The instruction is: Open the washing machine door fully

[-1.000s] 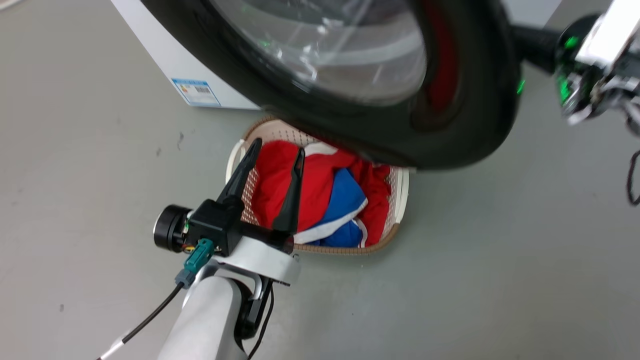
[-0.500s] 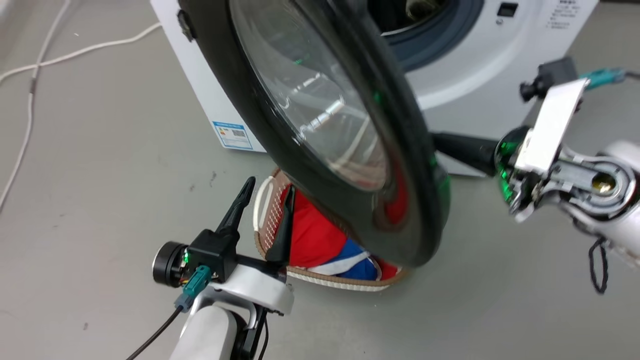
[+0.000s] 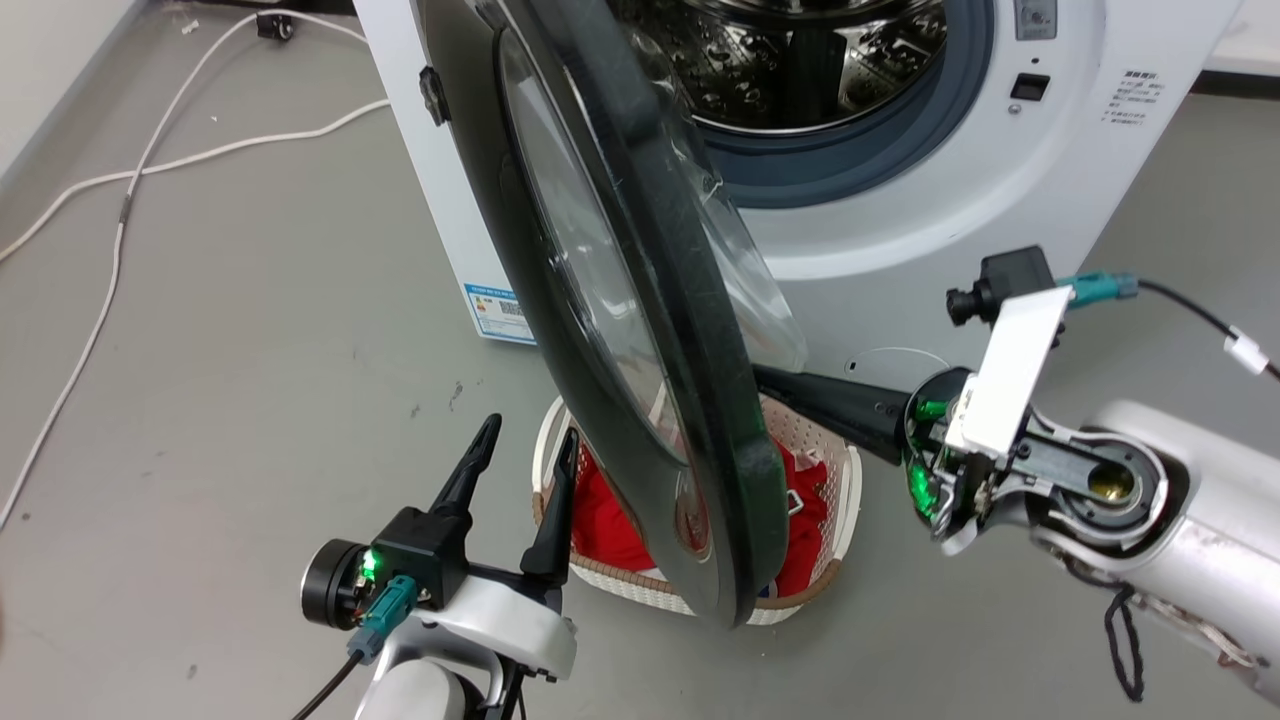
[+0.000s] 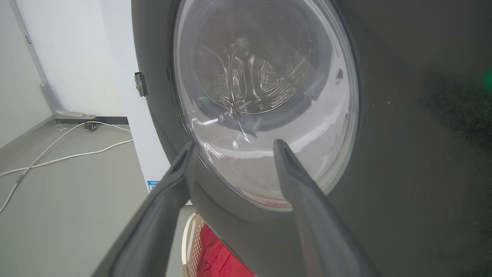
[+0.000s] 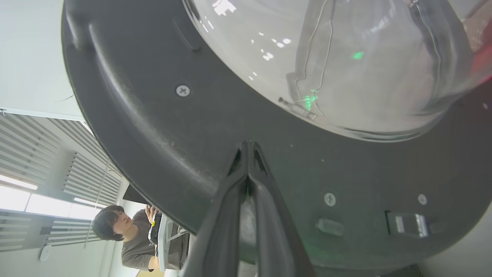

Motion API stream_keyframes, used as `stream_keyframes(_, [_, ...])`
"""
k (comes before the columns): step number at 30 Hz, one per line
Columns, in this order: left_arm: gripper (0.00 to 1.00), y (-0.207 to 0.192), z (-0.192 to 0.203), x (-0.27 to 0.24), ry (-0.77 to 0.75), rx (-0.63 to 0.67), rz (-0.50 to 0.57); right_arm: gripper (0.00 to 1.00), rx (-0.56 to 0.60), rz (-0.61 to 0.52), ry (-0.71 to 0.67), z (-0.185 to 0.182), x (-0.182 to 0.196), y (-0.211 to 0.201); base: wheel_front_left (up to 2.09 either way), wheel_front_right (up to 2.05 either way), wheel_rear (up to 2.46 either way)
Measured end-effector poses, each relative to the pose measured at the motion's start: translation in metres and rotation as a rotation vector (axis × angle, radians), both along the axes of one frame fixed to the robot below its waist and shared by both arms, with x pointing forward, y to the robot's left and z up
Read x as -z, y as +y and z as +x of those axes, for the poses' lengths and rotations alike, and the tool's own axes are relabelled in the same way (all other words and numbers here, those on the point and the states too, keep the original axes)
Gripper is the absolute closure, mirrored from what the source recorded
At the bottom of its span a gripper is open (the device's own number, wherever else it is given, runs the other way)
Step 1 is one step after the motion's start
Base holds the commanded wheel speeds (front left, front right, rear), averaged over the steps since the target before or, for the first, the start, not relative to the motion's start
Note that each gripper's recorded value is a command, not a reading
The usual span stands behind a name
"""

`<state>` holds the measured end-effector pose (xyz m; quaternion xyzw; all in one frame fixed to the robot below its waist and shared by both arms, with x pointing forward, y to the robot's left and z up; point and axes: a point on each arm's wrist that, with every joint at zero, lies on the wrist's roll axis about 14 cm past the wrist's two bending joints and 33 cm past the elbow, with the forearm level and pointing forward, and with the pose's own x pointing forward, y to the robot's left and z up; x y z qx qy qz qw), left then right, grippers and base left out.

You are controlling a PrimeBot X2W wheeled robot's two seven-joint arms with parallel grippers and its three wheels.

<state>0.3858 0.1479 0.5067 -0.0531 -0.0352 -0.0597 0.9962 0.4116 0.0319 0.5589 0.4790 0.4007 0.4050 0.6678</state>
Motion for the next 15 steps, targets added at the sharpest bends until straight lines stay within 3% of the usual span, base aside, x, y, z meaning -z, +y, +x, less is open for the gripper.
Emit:
stream_keyframes(3, [0.0, 0.0, -0.003, -0.001, -0.001, -0.001, -0.002, 1.0, 0.016, 0.016, 0.01, -0.007, 0.0, 0.001, 0.0, 0.0, 0.0])
stream_keyframes(11, [0.0, -0.001, -0.009, -0.004, -0.01, 0.001, -0.012, 1.0, 0.236, 0.151, 0.017, 0.001, -0.022, -0.023, 0.0, 0.0, 0.0])
stream_keyframes(12, [0.0, -0.004, -0.01, -0.004, -0.011, 0.009, -0.022, 1.0, 0.391, 0.237, 0.023, 0.006, -0.032, -0.053, 0.0, 0.0, 0.0])
stream_keyframes(14, [0.0, -0.005, -0.01, -0.004, -0.012, 0.011, -0.023, 1.0, 0.43, 0.248, 0.018, 0.006, -0.033, -0.063, 0.0, 0.0, 0.0])
stream_keyframes(15, [0.0, -0.006, -0.01, -0.004, -0.012, 0.017, -0.023, 1.0, 0.505, 0.27, 0.017, 0.005, -0.033, -0.081, 0.0, 0.0, 0.0])
